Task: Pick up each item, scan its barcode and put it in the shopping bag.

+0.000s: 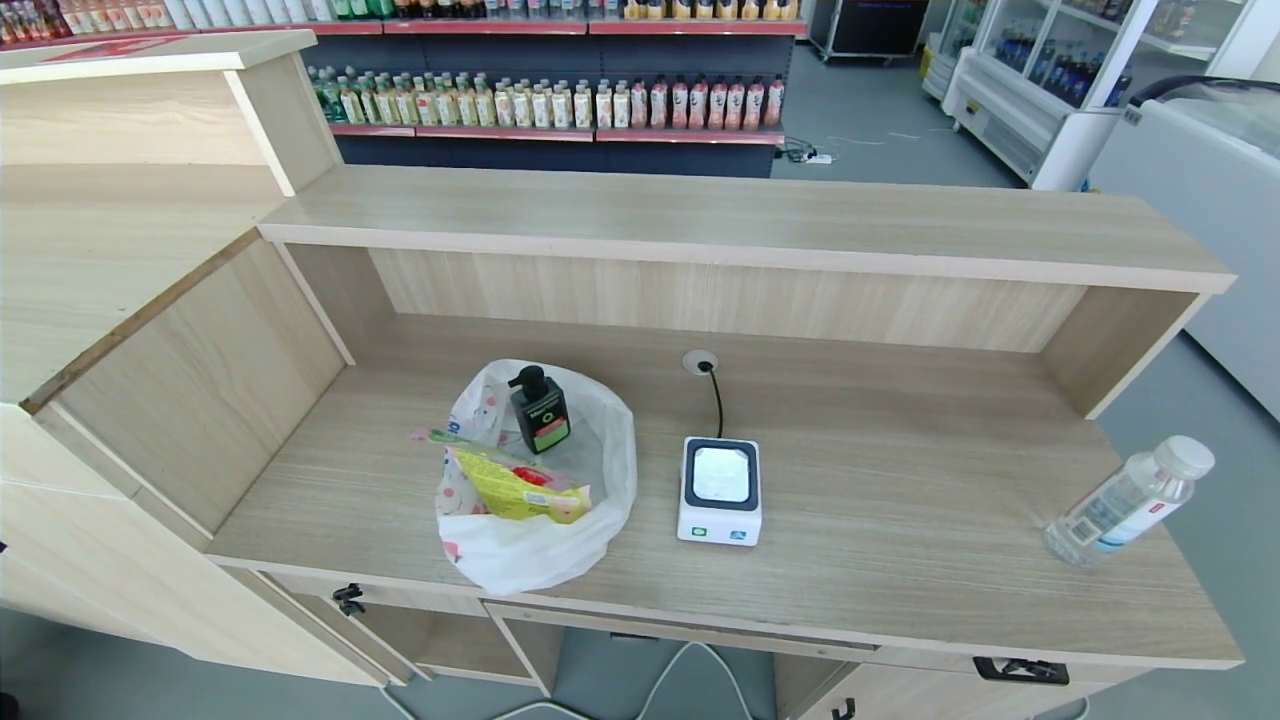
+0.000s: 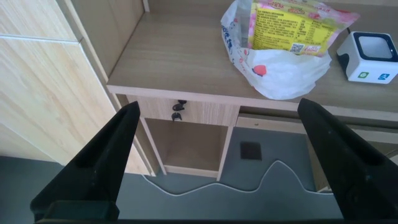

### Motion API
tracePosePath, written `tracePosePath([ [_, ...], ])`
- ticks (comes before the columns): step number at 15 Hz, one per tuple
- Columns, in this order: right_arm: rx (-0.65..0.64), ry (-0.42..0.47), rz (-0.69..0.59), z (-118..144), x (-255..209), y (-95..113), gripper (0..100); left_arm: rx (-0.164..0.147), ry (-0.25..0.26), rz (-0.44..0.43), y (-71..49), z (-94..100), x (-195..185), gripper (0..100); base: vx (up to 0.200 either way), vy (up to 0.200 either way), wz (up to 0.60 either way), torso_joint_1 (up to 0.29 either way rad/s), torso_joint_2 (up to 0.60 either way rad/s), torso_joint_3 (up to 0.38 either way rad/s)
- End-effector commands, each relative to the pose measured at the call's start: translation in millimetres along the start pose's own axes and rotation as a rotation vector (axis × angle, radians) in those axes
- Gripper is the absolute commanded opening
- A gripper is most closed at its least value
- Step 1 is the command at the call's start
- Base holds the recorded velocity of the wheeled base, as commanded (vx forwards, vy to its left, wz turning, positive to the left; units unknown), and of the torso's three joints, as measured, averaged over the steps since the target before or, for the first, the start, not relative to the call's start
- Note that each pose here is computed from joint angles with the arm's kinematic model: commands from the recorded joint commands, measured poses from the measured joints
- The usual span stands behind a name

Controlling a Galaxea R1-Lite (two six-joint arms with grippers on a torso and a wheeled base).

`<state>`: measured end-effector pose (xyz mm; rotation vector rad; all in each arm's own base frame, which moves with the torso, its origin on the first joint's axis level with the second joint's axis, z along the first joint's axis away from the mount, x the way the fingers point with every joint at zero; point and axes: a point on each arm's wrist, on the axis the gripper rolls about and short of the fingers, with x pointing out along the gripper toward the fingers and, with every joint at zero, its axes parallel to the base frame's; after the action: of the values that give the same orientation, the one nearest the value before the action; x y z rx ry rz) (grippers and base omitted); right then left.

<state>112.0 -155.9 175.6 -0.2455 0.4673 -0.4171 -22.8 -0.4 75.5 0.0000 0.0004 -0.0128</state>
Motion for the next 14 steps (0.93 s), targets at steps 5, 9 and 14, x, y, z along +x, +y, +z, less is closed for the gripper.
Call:
tracePosePath([
  [5,-0.134,-0.027,0.167,-9.4,23.3,-3.9,100,0.000,0.000,0.000,0.0,0.0,0.0,100,0.000,0.000,0.00,0.000,0.00,0.000],
  [9,-0.120,-0.112,0.132,19.8,-3.2,-6.3,100,0.000,0.000,0.000,0.0,0.0,0.0,100,0.000,0.000,0.00,0.000,0.00,0.000],
  [14,0.015,-0.253,0.068,55.0,-51.2,-0.1,100,0.000,0.000,0.000,0.0,0.0,0.0,100,0.000,0.000,0.00,0.000,0.00,0.000],
])
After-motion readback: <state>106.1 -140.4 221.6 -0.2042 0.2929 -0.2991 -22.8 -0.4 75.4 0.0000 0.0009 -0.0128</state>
